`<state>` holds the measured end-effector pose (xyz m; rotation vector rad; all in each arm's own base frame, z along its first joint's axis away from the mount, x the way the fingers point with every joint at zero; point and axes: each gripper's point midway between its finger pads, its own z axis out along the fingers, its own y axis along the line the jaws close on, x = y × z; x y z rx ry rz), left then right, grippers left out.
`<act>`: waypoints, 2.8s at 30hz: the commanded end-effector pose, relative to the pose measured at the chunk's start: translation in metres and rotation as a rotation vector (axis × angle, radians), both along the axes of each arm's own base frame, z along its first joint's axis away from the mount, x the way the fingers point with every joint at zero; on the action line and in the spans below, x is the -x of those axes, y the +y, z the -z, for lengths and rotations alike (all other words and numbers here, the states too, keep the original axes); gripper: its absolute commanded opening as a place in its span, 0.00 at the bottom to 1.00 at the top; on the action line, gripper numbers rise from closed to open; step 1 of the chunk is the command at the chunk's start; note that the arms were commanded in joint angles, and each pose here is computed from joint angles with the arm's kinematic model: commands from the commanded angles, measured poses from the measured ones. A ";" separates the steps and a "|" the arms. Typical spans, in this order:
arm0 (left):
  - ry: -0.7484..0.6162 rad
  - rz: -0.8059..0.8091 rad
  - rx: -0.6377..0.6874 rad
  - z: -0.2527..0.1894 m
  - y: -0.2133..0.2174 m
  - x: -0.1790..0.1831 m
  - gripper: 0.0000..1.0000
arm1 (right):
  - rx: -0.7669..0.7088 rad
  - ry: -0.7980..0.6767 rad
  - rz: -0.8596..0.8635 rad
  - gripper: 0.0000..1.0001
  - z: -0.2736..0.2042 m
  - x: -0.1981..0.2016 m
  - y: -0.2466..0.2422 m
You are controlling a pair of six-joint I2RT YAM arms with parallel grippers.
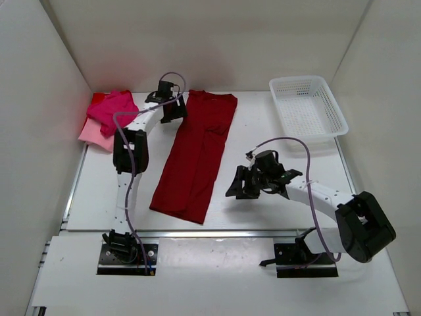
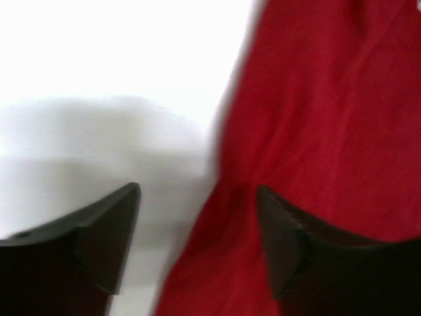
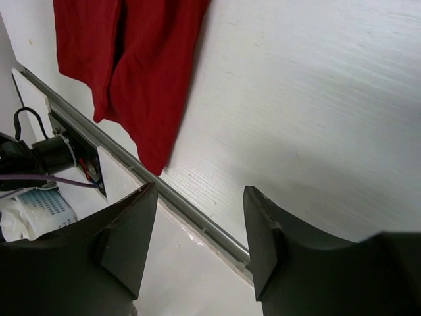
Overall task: Fold and stack the t-shirts
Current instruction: Rotate the rectangle-folded T-shirt at the center of the board, then pick up the rectangle-folded T-shirt from the center of the board.
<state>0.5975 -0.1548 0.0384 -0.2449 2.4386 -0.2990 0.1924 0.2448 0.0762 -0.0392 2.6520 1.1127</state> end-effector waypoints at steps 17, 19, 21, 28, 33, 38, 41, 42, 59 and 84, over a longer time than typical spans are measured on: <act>0.119 0.028 0.128 -0.070 0.041 0.268 0.30 | -0.063 0.072 -0.031 0.51 0.061 0.039 0.101; 0.119 0.012 0.129 -0.068 0.044 0.284 0.33 | -0.059 0.093 -0.015 0.45 0.067 0.041 0.105; 0.139 0.012 0.129 -0.063 0.045 0.302 0.41 | -0.039 0.131 0.000 0.29 0.080 0.047 0.101; 0.184 0.089 0.128 -0.050 0.030 0.340 0.57 | -0.036 0.078 0.079 0.00 0.064 0.029 0.065; 0.257 0.146 0.164 -0.031 0.009 0.369 0.63 | -0.005 0.062 0.074 0.00 0.061 0.026 0.022; 0.363 0.183 0.206 -0.005 0.002 0.410 0.61 | 0.013 0.036 0.062 0.19 0.058 0.025 -0.009; 0.389 0.190 0.259 0.002 -0.002 0.425 0.60 | -0.003 0.047 0.038 0.35 0.050 0.033 -0.010; 0.386 0.216 0.289 0.000 -0.009 0.427 0.60 | -0.011 0.057 0.039 0.37 0.046 0.035 -0.008; 0.432 0.168 0.285 0.022 -0.003 0.438 0.55 | -0.042 0.183 0.045 0.33 0.059 0.066 0.002; 0.517 0.203 0.250 0.029 0.005 0.471 0.00 | -0.003 0.188 0.036 0.00 0.062 0.069 0.005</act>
